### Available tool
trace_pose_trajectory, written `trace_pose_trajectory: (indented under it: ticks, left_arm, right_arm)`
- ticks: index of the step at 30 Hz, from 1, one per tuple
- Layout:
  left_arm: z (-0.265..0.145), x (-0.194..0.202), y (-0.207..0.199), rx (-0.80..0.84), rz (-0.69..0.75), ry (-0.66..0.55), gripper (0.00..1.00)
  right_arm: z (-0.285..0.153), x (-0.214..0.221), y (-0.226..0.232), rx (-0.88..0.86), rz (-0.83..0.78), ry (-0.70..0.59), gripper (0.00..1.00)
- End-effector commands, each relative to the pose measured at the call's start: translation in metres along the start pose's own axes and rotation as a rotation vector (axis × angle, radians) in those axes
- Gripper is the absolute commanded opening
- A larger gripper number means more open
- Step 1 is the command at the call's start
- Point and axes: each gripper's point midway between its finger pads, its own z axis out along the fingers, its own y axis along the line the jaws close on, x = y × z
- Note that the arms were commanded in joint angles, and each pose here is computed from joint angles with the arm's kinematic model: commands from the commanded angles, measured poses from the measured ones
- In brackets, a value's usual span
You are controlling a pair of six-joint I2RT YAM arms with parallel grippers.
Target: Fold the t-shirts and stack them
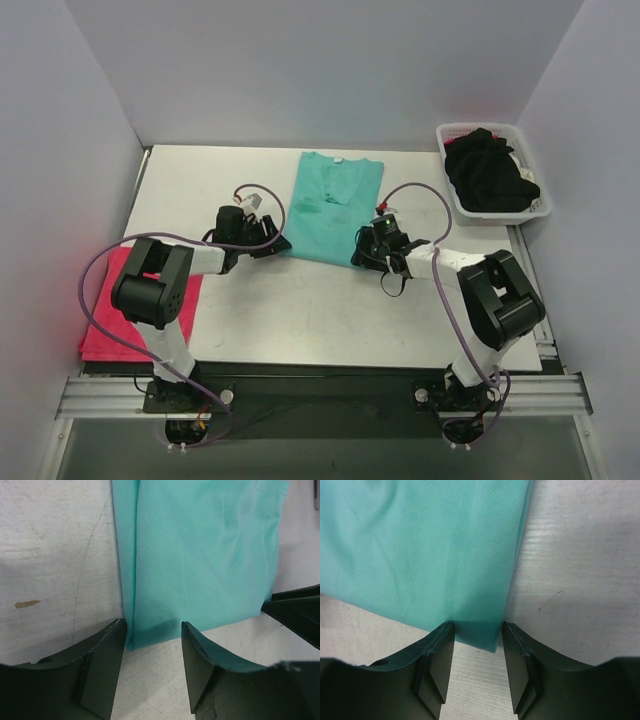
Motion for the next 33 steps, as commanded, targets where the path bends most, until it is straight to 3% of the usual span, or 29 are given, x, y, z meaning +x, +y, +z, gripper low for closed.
trace_pose_trajectory:
  ticks: [1,8,11,14,15,18,19,21,33]
  left_arm:
    - [0.003,0.009,0.007,0.004,0.009,0.030,0.59]
    - [0.002,0.020,0.008,0.015,0.001,0.058,0.58]
    - [-0.002,0.027,0.006,0.035,0.001,0.075,0.54]
    - [-0.006,0.035,0.003,0.051,-0.001,0.083,0.38]
    - [-0.008,0.037,0.002,0.056,0.002,0.086,0.29]
    - [-0.012,0.044,0.000,0.064,-0.001,0.097,0.17]
    - [-0.014,0.044,-0.001,0.070,0.000,0.091,0.07]
    - [-0.018,0.051,-0.001,0.067,-0.007,0.103,0.00]
    - [-0.064,0.077,-0.020,0.014,0.031,0.073,0.00]
  right_arm:
    - [0.002,0.010,-0.002,0.002,0.024,0.032,0.43]
    - [0.006,0.020,-0.004,0.001,0.044,0.063,0.38]
    - [0.006,0.024,-0.006,0.008,0.047,0.069,0.28]
    - [0.004,0.025,-0.008,0.015,0.045,0.071,0.19]
    - [0.004,0.025,-0.008,0.016,0.044,0.072,0.16]
    - [0.001,0.027,-0.011,0.025,0.039,0.079,0.03]
    - [0.001,0.028,-0.012,0.029,0.039,0.080,0.00]
    - [-0.004,0.028,-0.013,0.034,0.034,0.082,0.00]
    - [-0.055,0.056,-0.035,0.050,-0.013,0.095,0.00]
